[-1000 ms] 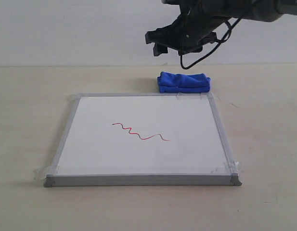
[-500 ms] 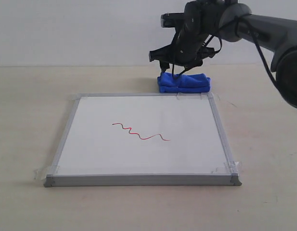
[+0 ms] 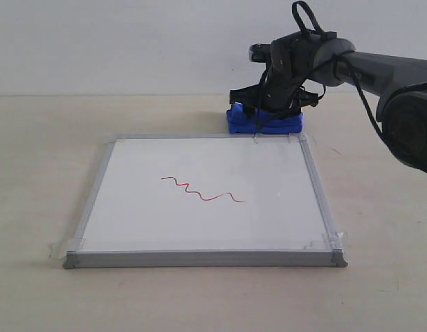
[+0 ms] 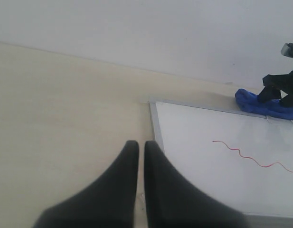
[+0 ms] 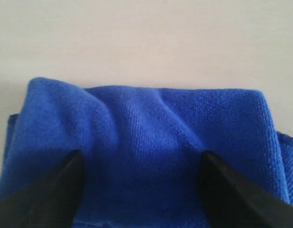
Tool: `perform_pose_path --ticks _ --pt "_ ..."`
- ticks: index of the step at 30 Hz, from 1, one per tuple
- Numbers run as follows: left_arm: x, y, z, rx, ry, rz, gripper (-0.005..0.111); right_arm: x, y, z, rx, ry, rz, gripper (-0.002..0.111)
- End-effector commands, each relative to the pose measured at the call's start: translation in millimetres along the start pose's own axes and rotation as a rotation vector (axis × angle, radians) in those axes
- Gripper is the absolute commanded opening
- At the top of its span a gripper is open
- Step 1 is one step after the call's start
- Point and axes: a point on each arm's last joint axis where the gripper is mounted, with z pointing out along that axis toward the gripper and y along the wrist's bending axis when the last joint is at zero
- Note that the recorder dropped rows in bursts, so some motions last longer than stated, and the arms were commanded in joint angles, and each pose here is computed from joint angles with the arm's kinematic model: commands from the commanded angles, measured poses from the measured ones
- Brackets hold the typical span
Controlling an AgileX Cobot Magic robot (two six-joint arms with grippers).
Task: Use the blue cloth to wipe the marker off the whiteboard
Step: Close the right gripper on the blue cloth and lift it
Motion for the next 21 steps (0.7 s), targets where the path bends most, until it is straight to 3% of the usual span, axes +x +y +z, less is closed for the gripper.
perform_pose_path --ticks 1,5,8,15,21 --pt "1.2 0.5 0.1 -0.004 0.001 0.003 0.004 6.7 -10.2 12.6 0.025 0.04 0.018 0.062" --pt "1.2 0.5 0.1 -0.004 0.001 0.003 0.004 19.3 -11.9 27.4 0.034 0.092 0.002 0.062" --pt "1.2 0.5 0.1 -0.004 0.001 0.003 0.004 21.2 -12.4 29.2 0.038 0.103 0.001 0.052" --pt "1.2 0.5 0.1 -0.004 0.001 0.003 0.004 18.6 -12.1 23.8 0.036 0.106 -0.055 0.0" --pt "1.2 0.5 0.1 -0.004 0.001 0.003 0.004 -5.2 -3.6 -8.5 0.005 0.027 -0.162 0.0"
